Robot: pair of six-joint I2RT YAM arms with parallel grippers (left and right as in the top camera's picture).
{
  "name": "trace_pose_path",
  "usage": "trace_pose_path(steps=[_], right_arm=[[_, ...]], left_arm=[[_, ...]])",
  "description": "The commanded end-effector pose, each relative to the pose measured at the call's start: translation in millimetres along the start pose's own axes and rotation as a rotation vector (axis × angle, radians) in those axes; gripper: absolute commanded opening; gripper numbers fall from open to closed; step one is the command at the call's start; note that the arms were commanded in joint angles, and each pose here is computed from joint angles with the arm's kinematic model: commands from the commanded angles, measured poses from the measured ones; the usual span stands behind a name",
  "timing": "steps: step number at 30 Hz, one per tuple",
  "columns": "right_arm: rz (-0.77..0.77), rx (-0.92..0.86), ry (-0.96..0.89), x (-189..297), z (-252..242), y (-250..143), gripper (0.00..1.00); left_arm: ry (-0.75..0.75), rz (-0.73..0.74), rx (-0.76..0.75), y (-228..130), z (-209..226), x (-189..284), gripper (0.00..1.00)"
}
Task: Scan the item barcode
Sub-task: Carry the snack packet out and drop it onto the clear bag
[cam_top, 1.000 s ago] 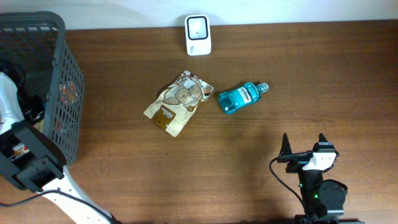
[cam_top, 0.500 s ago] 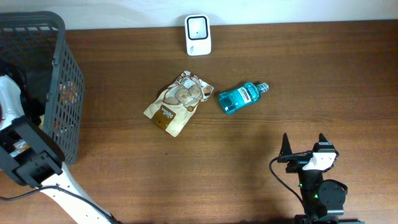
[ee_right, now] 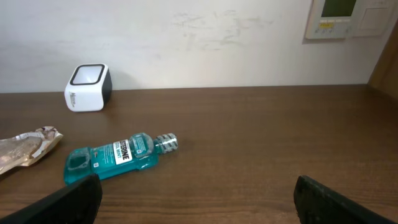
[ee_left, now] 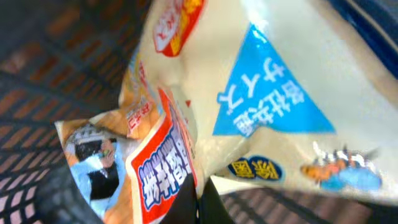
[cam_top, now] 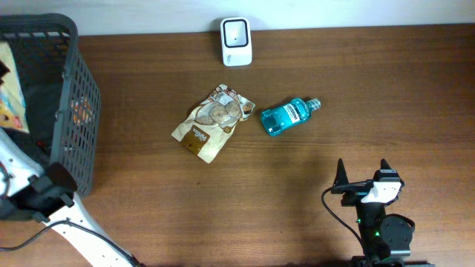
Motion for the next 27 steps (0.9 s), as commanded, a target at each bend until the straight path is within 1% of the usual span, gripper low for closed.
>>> trace_pose_path(steps=[1, 3, 4, 8, 9, 11, 12, 13, 14, 15, 16, 18, 20, 21, 24, 27], right_arm=[[0.007, -0.001, -0.013, 0, -1, -3, 0.98], [0.007, -0.001, -0.013, 0, -1, -3, 0.98], [0.007, -0.001, -0.013, 0, -1, -3, 0.98], [0.007, -0.001, -0.013, 0, -1, -3, 0.98], [0.007, -0.001, -0.013, 0, -1, -3, 0.98], [0.007, -0.001, -0.013, 0, -1, -3, 0.98], [0.007, -0.001, -0.013, 0, -1, -3, 0.98], [0.007, -0.001, -0.013, 0, -1, -3, 0.98], [0.007, -0.001, -0.013, 0, -1, -3, 0.98], [0.007, -0.001, -0.013, 0, -1, -3, 0.98], [0.007, -0.001, -0.013, 0, -1, -3, 0.98], [0.007, -0.001, -0.013, 0, -1, -3, 0.98], [0.007, -0.001, -0.013, 0, -1, -3, 0.98], [0.007, -0.001, -0.013, 0, -1, -3, 0.98], [0.007, -0.001, -0.013, 0, -1, -3, 0.98], [0.007, -0.001, -0.013, 0, -1, -3, 0.98]], left_arm=[[-0.200, -0.088, 0.006, -4, -21, 67, 0.00], [-0.355, -0.067, -0.036, -20, -43, 99, 0.00], [-0.465, -0.062, -0.087, -35, -63, 127, 0.00], [-0.588, -0.104, -0.231, -80, -106, 185, 0.00], [-0.631, -0.093, -0.294, -101, -125, 200, 0.00], [-0.696, -0.012, -0.397, -139, -158, 205, 0.00], [-0.708, 0.049, -0.458, -162, -177, 202, 0.00], [-0.700, 0.089, -0.490, -176, -187, 198, 0.00], [-0.654, 0.159, -0.549, -202, -203, 185, 0.00], [-0.594, 0.212, -0.596, -223, -212, 171, 0.00], [-0.500, 0.285, -0.664, -253, -222, 150, 0.00], [-0.351, 0.395, -0.739, -300, -229, 114, 0.00], [-0.266, 0.504, -0.802, -357, -236, 74, 0.00], [-0.239, 0.541, -0.825, -386, -237, 52, 0.00], [-0.192, 0.594, -0.838, -443, -229, 11, 0.00], [-0.177, 0.604, -0.780, -479, -221, -19, 0.00]])
Point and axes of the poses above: each gripper's point midway between its finger pads, its own x axis back along the fingers, its own z axis along the line the jaws close on, y = z × x, the point moved 7 cm from there along x, back along the fingers, and after that the axes turned 11 degrees about x, right-handed, at the moved point
